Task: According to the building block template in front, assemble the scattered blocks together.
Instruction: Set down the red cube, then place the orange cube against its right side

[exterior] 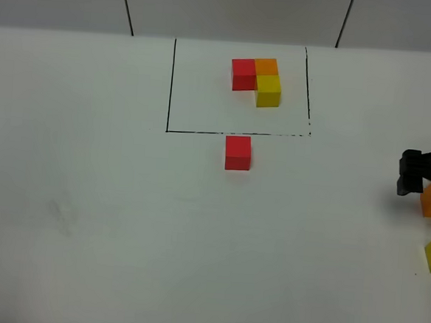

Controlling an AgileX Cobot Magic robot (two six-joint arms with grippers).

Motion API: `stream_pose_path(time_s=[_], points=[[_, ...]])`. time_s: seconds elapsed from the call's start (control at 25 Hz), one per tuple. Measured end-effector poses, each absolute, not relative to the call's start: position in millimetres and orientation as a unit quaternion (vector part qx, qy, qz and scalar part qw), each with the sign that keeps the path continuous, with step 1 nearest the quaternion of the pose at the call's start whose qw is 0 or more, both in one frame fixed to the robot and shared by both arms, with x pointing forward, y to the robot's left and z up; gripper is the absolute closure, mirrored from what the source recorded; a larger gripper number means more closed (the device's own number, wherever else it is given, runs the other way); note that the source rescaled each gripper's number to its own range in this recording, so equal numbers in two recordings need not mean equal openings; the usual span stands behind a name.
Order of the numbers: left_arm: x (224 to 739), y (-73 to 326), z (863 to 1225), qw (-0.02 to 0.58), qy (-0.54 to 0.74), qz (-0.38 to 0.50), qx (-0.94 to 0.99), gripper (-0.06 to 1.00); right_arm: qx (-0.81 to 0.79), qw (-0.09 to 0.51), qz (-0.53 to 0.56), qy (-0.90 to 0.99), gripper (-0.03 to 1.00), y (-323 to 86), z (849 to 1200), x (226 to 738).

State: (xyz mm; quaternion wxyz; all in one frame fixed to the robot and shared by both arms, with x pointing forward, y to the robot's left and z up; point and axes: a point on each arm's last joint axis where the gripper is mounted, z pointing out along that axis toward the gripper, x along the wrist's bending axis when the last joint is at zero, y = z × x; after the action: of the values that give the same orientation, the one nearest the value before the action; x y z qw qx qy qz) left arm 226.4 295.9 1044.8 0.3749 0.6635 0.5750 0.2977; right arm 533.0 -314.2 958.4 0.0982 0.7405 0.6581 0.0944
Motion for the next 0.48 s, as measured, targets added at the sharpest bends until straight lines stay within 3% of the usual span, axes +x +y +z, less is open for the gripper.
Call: stream_pose_path(time_s=[0.48], points=[[226.4,295.9,1044.8,0.375,0.575,0.298,0.663,0.71,0.708,0.086,0.071,0.698,-0.03,-335.5,926.7,541.8]])
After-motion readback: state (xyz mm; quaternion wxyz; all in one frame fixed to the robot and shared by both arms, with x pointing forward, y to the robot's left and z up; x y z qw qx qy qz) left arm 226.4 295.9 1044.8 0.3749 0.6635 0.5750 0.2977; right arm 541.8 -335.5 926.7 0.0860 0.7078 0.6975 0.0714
